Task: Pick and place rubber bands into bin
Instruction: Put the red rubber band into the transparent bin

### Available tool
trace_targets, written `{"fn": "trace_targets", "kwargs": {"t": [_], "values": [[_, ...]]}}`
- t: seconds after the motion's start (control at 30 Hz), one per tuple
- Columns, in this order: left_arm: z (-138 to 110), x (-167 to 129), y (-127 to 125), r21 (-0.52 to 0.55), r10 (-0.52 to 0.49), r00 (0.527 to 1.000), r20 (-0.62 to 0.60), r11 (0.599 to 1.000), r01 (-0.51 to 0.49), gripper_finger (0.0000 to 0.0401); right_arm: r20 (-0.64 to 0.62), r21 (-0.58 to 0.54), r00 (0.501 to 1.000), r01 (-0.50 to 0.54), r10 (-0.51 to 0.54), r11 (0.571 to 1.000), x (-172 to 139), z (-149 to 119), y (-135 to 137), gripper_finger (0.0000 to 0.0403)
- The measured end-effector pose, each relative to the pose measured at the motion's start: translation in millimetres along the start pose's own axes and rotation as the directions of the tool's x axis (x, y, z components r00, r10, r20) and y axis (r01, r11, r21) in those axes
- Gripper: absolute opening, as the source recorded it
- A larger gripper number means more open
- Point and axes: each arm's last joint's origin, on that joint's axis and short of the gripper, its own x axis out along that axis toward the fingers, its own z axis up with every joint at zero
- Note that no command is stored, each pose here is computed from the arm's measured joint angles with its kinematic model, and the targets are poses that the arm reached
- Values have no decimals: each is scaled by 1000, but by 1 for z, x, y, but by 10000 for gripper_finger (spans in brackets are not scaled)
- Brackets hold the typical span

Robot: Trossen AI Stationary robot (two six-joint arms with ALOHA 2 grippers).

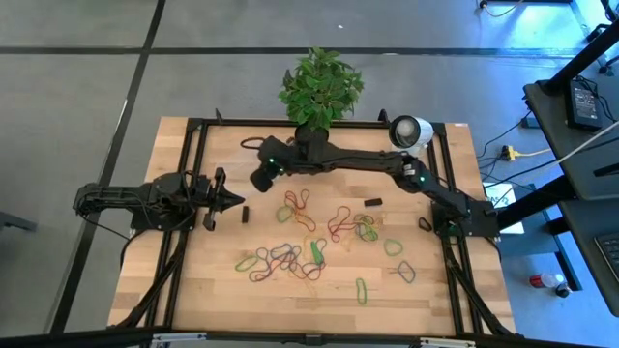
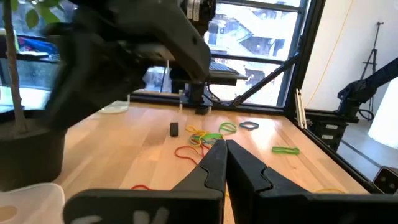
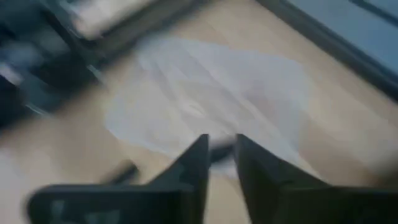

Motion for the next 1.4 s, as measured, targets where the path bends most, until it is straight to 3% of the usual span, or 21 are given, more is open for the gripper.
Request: {"fn": "trace_targets", "kwargs": {"t": [0.1,0.27,0.63,0.77,0.97,1.13,1.4], "values": [[0,0,0,0,6,1000,-1,1000,-6,2,-79,-63,993,81,-86,995,-18,-12,4,12],[0,0,0,0,17,1000,0,1000,-17,2,-162,-148,980,95,-119,984,-41,-29,20,12],[0,0,1,-1,19,1000,1,1000,-19,2,-370,-231,897,162,-241,959,-67,-104,54,3],[0,0,1,-50,19,1000,2,999,-19,2,-378,-181,894,183,-240,966,-82,-130,53,2],[3,0,0,-139,16,999,37,990,-10,2,-304,0,945,123,-117,992,-117,-161,38,2],[9,0,-1,-192,12,998,65,981,0,2,-283,121,957,99,-62,988,-141,-193,15,2],[29,10,-8,-204,-19,998,-52,979,8,2,-281,148,959,75,-30,986,-165,-226,-15,2]]}}
